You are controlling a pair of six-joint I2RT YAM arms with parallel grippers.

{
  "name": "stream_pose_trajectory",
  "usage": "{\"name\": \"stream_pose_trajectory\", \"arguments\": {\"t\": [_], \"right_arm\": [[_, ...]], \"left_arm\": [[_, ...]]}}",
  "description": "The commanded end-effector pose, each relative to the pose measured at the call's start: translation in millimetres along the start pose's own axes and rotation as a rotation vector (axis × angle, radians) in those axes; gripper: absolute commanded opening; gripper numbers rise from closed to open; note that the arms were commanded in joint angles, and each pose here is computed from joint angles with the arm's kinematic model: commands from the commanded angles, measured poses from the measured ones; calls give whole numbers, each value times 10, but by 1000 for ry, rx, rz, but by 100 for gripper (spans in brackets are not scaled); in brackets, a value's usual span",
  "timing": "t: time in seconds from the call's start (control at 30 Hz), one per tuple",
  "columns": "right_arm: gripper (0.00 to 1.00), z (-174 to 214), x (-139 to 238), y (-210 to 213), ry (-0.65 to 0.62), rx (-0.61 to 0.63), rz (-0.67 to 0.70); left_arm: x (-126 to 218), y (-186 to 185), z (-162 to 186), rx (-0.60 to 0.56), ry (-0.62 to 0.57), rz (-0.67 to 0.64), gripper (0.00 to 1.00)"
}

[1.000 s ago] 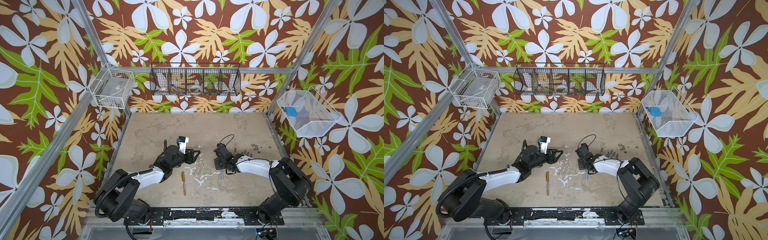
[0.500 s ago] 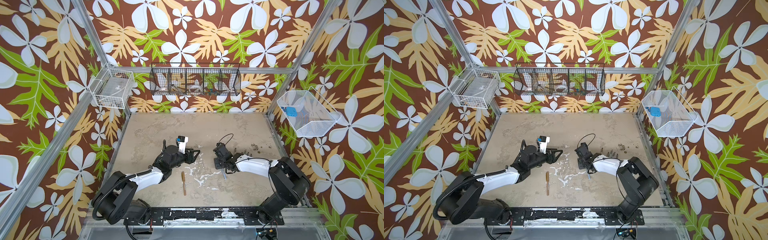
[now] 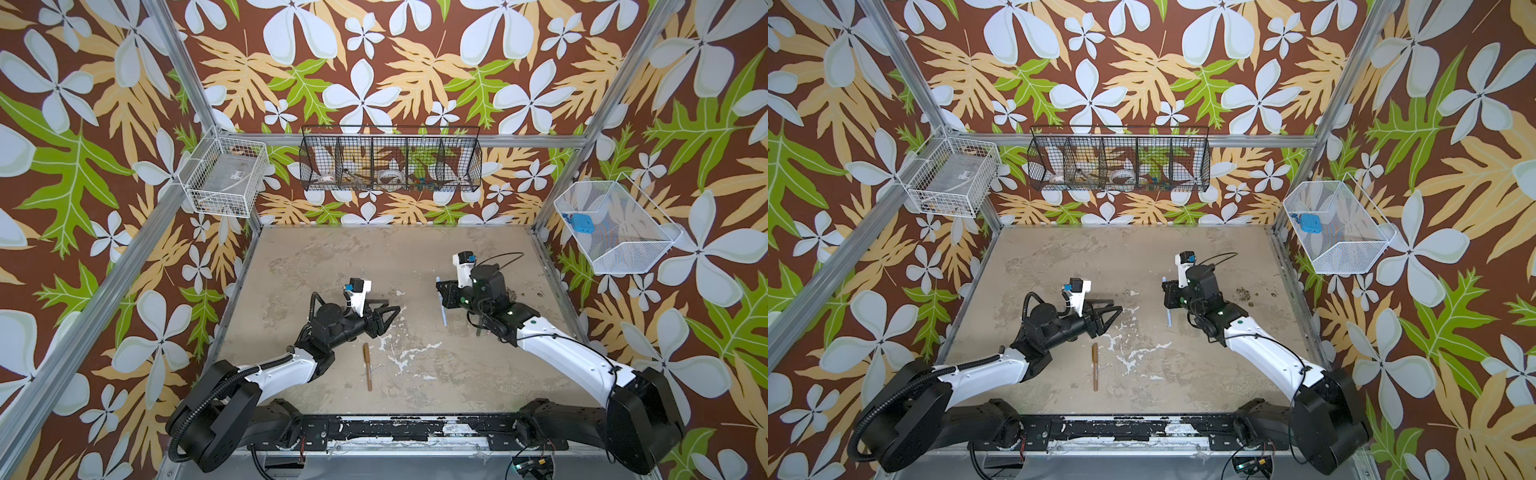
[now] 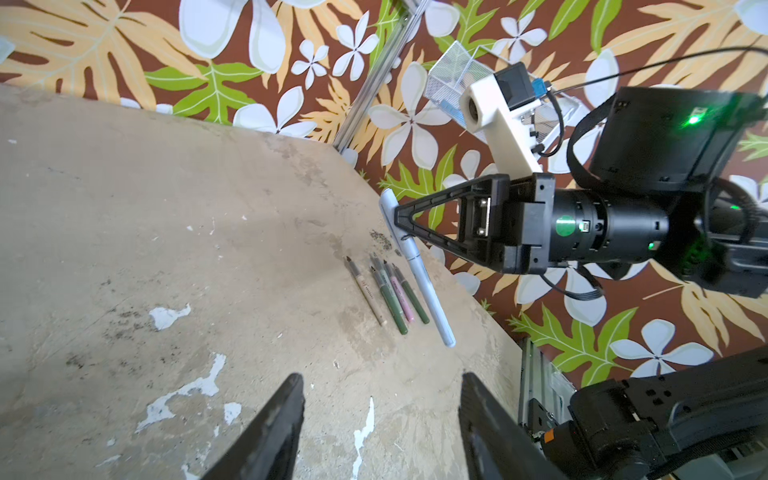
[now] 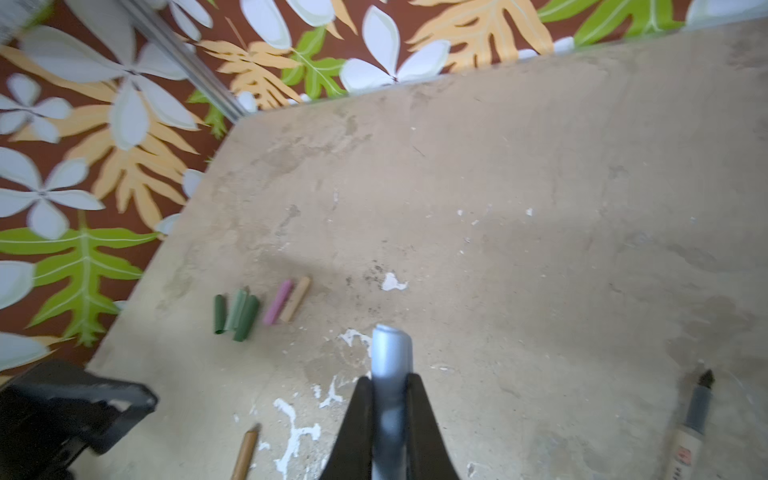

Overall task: Open the pen caps
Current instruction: 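Lift the pale blue pen upright with the right gripper while the left gripper approaches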

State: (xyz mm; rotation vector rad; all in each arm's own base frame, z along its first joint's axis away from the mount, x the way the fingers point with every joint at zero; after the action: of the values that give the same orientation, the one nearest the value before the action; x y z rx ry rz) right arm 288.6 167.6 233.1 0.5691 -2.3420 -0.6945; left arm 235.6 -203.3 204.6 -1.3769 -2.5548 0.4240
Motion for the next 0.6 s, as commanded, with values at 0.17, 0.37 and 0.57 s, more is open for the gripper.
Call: {"name": "stream_pose_trajectory", "arguments": {"t": [0.17, 0.37, 0.57], "right_arm": [[12, 131, 388, 279, -147, 96, -432], [12, 220, 621, 369, -194, 106, -603], [12, 292, 770, 414, -235, 122, -697]], "left_arm": [[-27, -238, -121, -96, -68, 131, 61], [-87, -441, -64, -130, -51, 238, 61], [-159, -561, -10, -137, -34, 315, 59]]}}
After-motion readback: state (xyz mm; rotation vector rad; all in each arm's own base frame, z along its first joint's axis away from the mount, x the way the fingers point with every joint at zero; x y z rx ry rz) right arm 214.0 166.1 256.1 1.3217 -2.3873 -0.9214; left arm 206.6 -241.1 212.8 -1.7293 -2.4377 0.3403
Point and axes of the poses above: each gripper's point midway between its finger pads, its own x axis back along the fingers, its own y axis along the line the jaws close on, z = x × y, the point moved 7 cm from there along x, back along the fingers, and after that the axes turned 13 degrees about -x, right-handed, at the moved point
